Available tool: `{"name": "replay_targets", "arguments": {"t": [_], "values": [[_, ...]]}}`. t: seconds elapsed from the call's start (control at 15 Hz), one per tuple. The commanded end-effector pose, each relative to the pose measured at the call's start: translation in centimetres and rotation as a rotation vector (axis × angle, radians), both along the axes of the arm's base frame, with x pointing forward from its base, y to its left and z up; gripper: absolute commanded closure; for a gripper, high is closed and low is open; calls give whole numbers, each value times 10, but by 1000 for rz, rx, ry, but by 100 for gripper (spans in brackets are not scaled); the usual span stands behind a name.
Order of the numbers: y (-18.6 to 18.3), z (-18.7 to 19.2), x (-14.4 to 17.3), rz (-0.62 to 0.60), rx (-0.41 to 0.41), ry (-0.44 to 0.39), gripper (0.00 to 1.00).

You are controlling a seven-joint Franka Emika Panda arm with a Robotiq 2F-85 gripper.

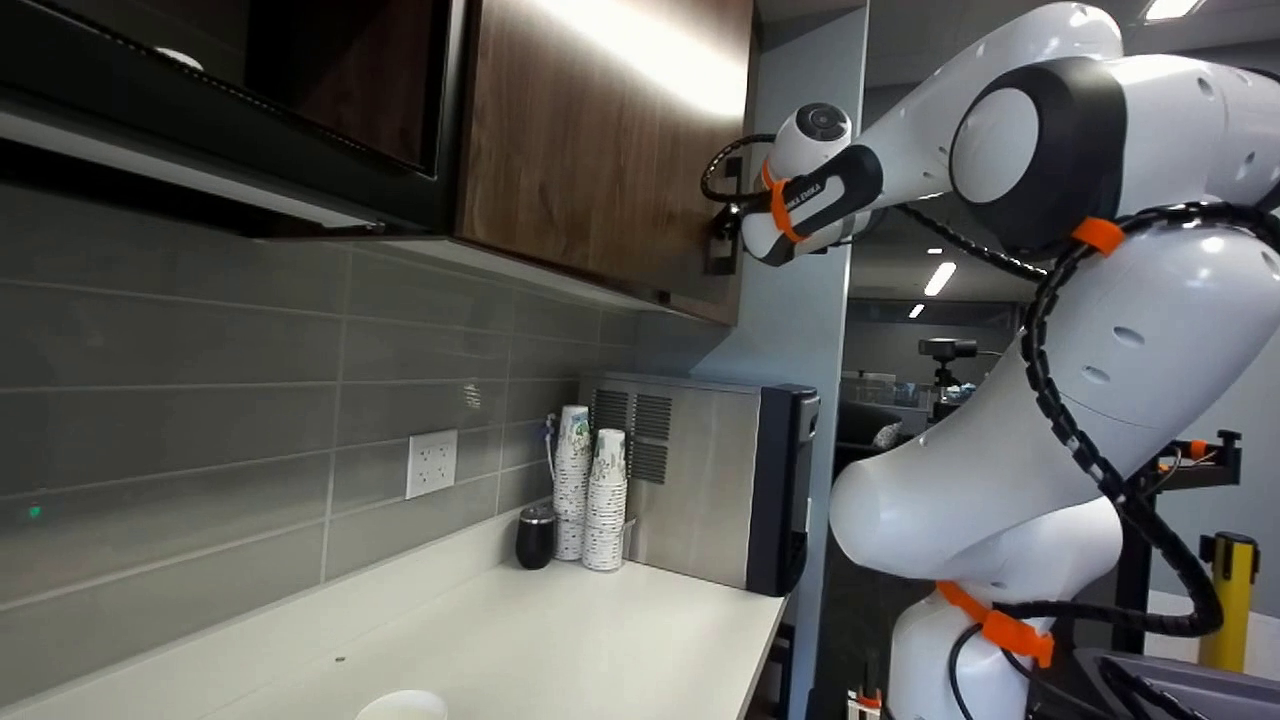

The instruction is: Partially open the cabinet's left door, then close it

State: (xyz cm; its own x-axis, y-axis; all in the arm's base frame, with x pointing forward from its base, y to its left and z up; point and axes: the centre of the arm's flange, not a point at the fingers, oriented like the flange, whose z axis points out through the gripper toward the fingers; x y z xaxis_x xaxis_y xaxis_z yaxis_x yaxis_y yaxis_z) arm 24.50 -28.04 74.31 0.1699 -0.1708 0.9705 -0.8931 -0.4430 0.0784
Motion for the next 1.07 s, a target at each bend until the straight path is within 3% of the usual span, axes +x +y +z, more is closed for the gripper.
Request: {"name": "replay_targets", "arguments": {"t": [0.0, 0.33, 1.0], "values": [[1, -7, -58, -65, 22, 53, 0], [8, -8, -98, -73, 31, 87, 0], [13, -16, -147, 66, 72, 167, 0]]}}
